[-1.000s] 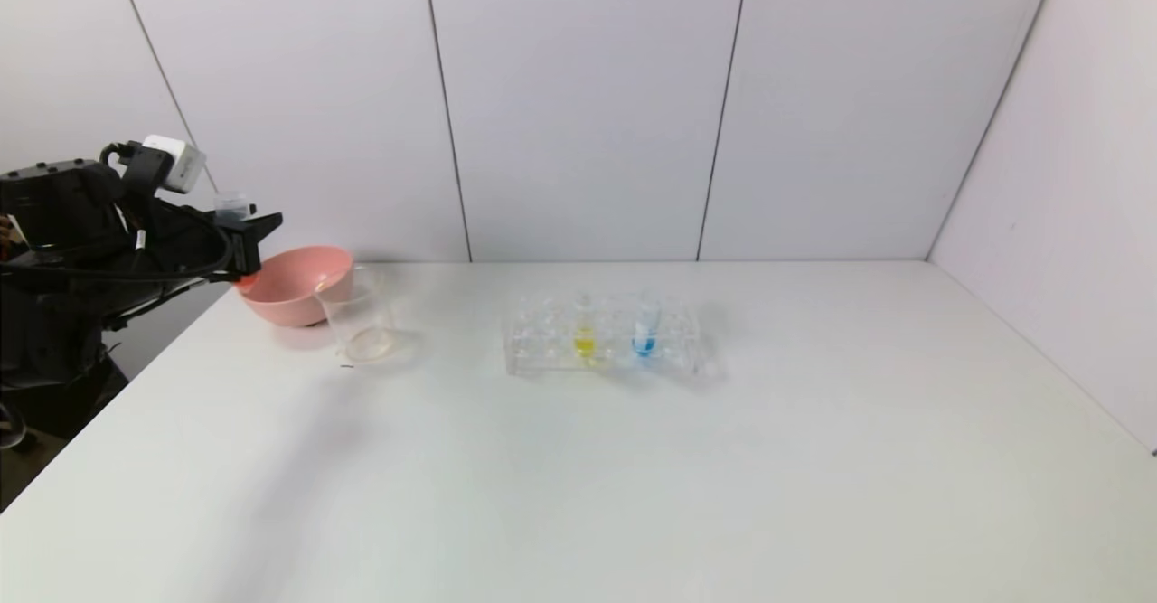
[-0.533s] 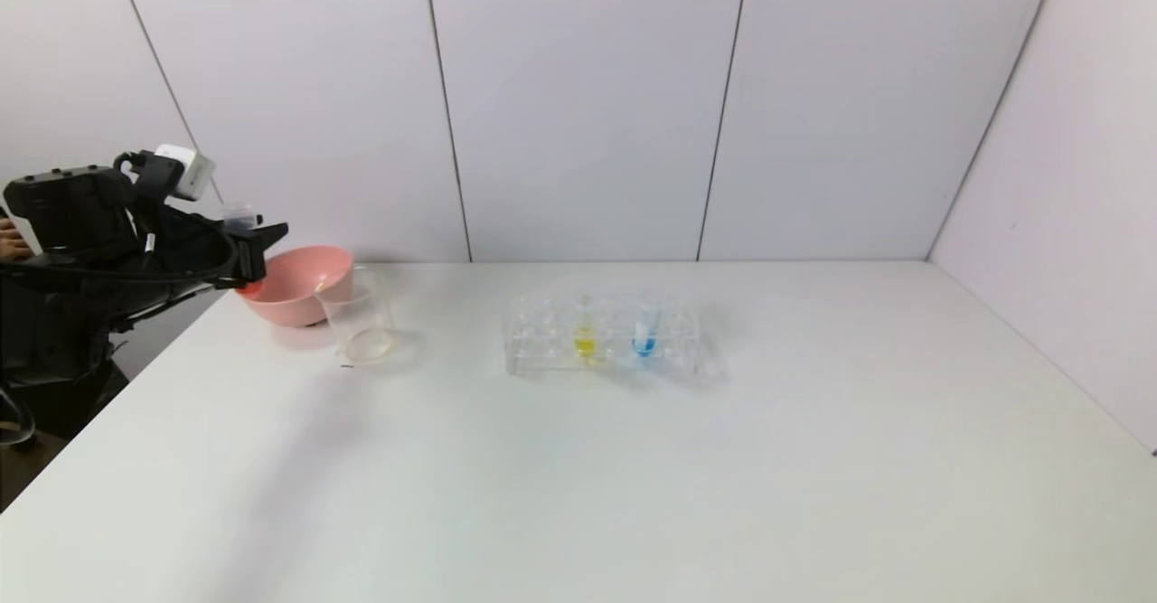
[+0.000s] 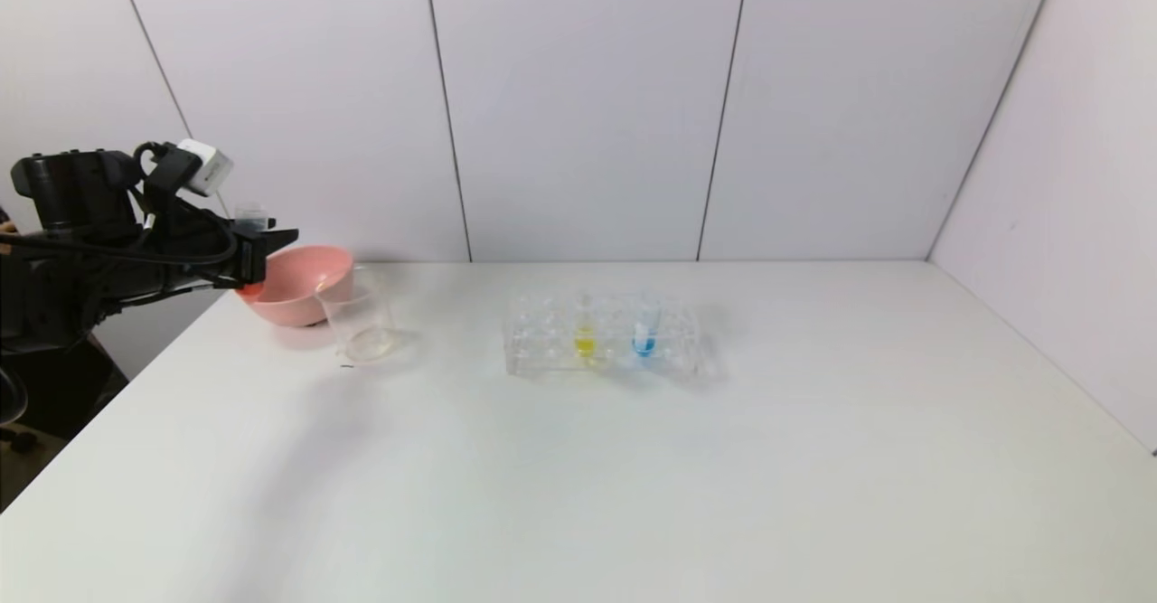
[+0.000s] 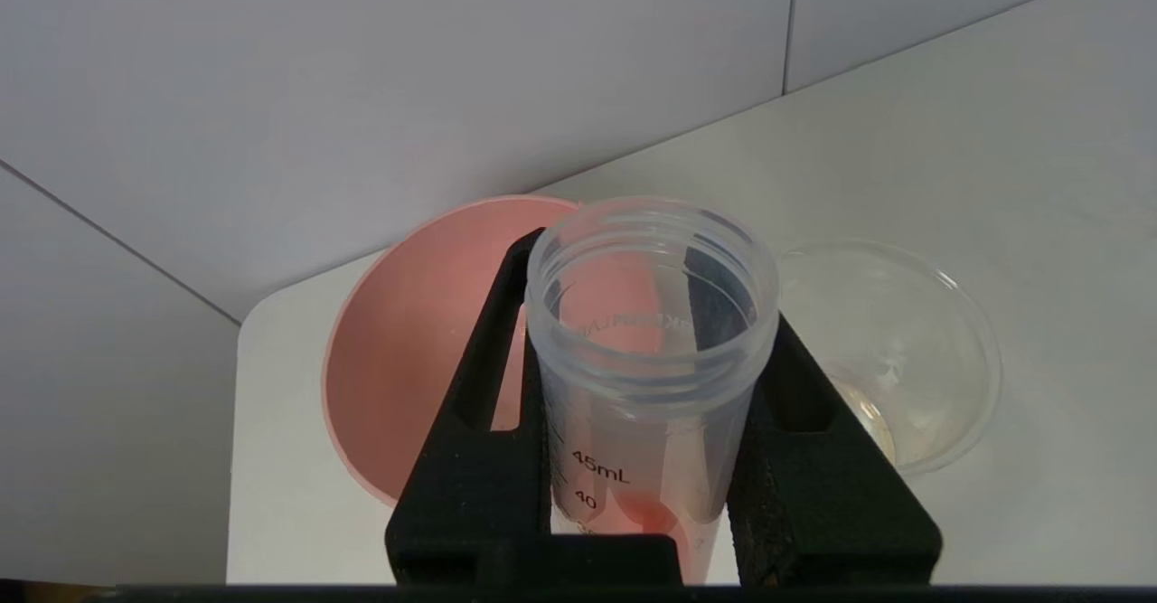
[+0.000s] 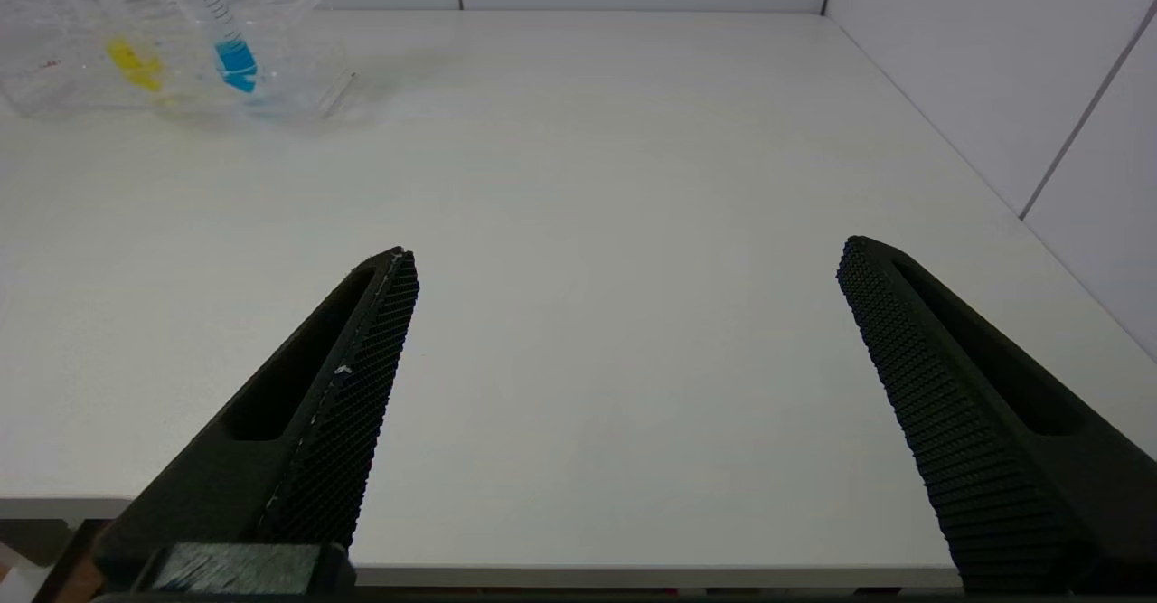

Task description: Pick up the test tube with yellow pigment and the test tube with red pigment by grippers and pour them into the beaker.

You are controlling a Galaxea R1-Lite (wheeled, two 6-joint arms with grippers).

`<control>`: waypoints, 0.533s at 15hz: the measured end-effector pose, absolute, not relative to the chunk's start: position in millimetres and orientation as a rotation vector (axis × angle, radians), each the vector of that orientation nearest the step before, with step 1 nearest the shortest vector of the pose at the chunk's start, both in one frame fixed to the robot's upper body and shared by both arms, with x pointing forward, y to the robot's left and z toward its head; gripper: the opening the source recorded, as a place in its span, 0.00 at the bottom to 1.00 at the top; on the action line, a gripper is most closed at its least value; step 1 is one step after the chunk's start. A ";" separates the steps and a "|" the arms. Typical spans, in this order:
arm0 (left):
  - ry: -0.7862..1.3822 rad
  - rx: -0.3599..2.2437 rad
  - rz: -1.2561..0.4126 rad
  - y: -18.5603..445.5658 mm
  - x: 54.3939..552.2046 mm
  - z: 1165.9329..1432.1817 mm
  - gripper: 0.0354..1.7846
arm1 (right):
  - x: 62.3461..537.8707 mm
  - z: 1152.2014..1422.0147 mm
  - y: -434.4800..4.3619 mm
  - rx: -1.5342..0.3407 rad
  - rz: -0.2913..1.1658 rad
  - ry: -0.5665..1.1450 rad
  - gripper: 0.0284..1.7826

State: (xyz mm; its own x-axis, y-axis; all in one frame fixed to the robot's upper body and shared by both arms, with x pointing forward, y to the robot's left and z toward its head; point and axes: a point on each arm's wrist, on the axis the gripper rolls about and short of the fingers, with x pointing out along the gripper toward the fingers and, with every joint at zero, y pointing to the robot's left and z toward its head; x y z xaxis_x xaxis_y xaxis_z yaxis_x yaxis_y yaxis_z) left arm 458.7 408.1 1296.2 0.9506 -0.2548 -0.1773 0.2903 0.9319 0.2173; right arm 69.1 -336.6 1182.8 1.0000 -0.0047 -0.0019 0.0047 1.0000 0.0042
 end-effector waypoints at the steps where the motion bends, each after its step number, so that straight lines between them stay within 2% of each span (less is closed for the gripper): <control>1: 0.146 0.245 -0.280 408.0 458.7 1296.8 0.28 | 69.1 1182.8 -336.6 0.005 -0.005 0.002 0.95; 8: 0.149 0.245 -0.281 407.8 457.7 1299.1 0.28 | 69.1 1182.8 -336.6 0.004 -0.005 0.002 0.95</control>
State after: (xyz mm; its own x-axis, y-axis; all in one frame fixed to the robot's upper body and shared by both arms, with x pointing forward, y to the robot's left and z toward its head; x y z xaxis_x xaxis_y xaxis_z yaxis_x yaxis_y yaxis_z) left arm 457.7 407.8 1299.1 0.9502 -0.2550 -0.1792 0.2911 0.9316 0.2177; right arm 69.1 -336.6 1182.8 1.0000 -0.0047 -0.0019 0.0047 1.0000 0.0042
